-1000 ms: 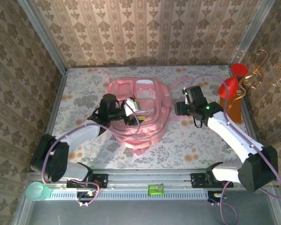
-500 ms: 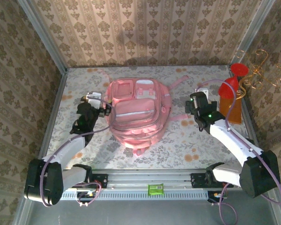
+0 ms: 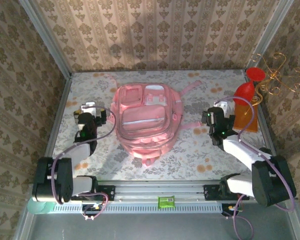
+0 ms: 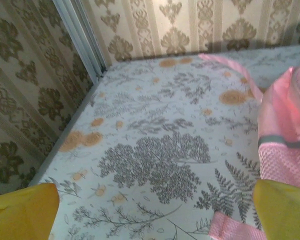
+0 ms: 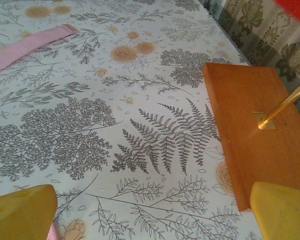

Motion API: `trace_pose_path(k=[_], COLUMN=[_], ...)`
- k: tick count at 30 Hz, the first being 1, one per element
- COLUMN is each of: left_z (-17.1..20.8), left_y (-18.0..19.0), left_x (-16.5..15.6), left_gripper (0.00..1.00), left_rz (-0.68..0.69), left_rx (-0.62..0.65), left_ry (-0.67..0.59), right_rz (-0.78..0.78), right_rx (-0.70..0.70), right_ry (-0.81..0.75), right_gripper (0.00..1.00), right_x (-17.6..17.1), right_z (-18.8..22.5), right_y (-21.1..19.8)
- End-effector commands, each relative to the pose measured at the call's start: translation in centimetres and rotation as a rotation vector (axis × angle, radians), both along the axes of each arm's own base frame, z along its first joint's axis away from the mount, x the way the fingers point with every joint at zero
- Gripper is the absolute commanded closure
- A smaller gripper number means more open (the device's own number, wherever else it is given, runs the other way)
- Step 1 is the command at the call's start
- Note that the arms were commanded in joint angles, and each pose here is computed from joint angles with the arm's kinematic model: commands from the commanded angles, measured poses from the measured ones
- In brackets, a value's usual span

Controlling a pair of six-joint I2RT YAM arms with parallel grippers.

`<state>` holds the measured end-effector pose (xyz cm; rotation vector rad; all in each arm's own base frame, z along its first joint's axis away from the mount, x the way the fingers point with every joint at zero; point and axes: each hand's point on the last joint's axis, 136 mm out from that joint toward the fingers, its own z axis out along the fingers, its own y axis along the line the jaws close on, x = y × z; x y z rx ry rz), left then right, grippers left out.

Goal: Pack the student bag

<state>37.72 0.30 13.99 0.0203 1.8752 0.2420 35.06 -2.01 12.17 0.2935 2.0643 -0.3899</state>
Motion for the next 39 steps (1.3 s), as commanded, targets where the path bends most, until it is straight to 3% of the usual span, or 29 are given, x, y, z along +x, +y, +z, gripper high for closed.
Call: trace_pose_path(k=[1,9,14,19,23,39], left_z=[-1.1,-4.4,-4.4,-4.3,-4.3,-4.3], left_y=[-0.6,-0.6,-0.3,-0.2,-0.2,-0.2], left_x=[1.0,2.0,2.2,2.3,2.3,2.3], left_gripper=[0.00,0.00,0.00,0.00,0.00,0.00], left_rz=[-0.043,-0.079,-0.095,-0.094,-0.093,-0.092], left_rx=[0.013,-0.027,-0.071,-0.065,-0.067,-0.067], left_ry=[-0.018,0.017,0.035,0.026,0.026,0.027], right_rz=[0.005,0.087,0.140,0.191,0.213,0.212], right_rx=[-0.009,0.001,0.019,0.080,0.078,0.086], right_ry=[-0.128,-0.271,-0.313,-0.163,-0.218,-0.193], right_gripper=[0.00,0.00,0.00,0.00,0.00,0.00], right_x=[1.3,1.6,2.6,5.1,4.7,4.6], right_z=[0.6,1.7,0.0,-1.7,-2.1,-2.2], right_y=[-0.5,-0.3,-0.5,-0.1,0.1,0.1])
